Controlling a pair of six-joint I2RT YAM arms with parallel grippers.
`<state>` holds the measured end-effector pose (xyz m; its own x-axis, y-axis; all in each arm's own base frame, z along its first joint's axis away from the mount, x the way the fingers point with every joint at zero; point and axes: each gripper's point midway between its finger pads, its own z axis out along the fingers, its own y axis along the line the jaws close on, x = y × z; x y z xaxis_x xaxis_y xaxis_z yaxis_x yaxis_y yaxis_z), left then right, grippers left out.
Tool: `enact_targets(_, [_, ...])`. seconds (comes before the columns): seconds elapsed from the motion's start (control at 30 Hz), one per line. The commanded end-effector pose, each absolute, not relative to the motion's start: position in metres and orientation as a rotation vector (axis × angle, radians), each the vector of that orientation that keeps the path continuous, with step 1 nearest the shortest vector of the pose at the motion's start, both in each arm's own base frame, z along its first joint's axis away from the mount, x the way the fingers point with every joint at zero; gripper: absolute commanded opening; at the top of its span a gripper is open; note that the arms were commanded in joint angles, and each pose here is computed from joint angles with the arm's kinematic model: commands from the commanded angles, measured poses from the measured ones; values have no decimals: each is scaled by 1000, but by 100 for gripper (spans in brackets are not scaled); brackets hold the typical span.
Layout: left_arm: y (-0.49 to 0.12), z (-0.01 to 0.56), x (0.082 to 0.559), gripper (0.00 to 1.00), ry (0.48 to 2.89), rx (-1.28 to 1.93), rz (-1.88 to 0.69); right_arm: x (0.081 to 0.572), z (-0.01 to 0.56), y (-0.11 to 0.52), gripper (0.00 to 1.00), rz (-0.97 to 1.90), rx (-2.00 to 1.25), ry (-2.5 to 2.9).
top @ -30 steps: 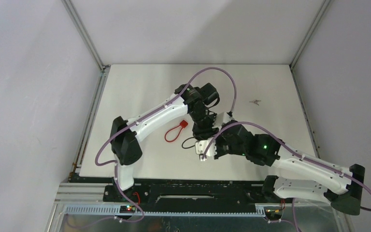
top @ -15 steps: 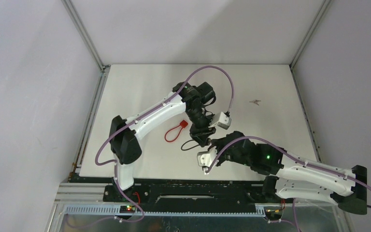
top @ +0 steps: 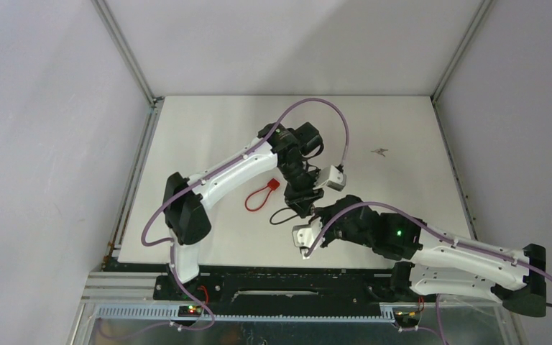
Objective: Unlock with the key
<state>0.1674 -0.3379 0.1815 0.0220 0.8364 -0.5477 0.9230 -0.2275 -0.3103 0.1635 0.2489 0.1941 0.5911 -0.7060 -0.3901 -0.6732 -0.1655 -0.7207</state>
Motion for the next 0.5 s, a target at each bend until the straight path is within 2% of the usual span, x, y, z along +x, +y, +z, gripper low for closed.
enact_targets(0.0, [-359,202,201,0,1832,2001,-829,159,218,263,0,90,-1821,1140])
enact_targets(0.23, [-362,198,212,0,1837,1945,-720,164,217,264,0,298,-1789,1334])
enact_targets(0.47, [-358,199,202,0,1791,1976,-782,170,208,257,0,335,-1770,1418])
